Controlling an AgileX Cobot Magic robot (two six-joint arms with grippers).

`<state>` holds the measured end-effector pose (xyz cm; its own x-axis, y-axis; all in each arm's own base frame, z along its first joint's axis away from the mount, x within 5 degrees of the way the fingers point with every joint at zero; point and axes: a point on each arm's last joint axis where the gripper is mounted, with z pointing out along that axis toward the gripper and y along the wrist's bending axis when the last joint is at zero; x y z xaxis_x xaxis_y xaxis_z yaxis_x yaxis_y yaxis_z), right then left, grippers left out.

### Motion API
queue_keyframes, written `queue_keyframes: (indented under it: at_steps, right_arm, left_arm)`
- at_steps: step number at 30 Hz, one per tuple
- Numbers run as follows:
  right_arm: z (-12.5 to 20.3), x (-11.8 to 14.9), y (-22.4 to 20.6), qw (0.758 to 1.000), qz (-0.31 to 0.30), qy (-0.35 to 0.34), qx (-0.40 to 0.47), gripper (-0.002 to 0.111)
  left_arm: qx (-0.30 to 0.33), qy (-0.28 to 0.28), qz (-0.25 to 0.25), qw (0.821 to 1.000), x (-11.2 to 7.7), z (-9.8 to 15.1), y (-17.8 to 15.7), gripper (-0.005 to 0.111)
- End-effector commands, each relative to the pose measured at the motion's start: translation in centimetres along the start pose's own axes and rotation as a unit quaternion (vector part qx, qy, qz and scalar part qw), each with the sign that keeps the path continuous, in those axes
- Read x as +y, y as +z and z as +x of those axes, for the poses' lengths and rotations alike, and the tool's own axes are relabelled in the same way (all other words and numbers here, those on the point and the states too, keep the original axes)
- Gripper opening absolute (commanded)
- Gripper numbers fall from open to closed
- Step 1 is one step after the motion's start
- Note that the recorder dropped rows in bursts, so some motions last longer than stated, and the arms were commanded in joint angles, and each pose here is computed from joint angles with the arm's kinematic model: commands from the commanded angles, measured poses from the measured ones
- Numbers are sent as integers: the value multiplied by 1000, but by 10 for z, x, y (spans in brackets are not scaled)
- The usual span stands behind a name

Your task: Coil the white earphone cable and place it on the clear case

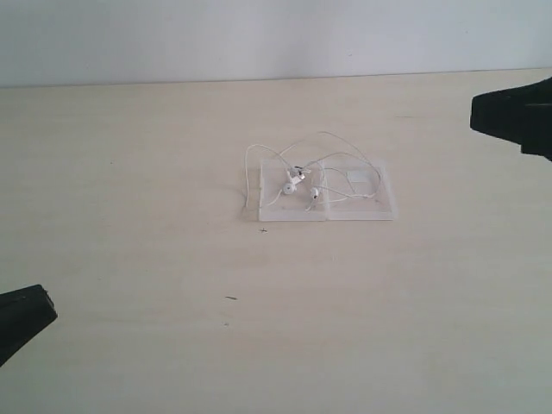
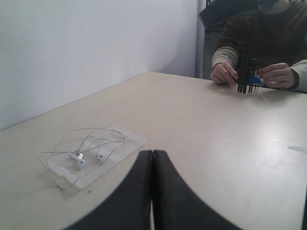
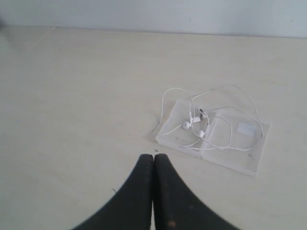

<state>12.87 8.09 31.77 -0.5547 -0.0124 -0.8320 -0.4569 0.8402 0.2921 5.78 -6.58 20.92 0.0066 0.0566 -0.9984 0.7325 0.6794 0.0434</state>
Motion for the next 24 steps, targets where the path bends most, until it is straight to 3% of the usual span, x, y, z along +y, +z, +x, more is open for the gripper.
queue_keyframes:
  at_steps: [1, 5, 8, 13, 18, 24]
  right_arm:
    - [-1, 2, -9, 1000, -6, -1, -21, 0]
    - [-1, 3, -11, 1000, -10, -1, -24, 0]
    - [2, -1, -16, 999, 7, -38, -37, 0]
    - [33, -28, -29, 989, 91, -40, -108, 0]
    - [69, -49, -34, 963, 176, -95, -178, 0]
    - [107, -61, -38, 937, 232, -99, -242, 0]
  left_arm:
    - [-4, -2, -2, 1000, 0, 0, 0, 0]
    - [-4, -2, -2, 1000, 0, 0, 0, 0]
    - [-4, -2, -2, 1000, 0, 0, 0, 0]
    - [-4, -2, -2, 1000, 0, 0, 0, 0]
    - [-4, -2, -2, 1000, 0, 0, 0, 0]
    - [-4, -2, -2, 1000, 0, 0, 0, 0]
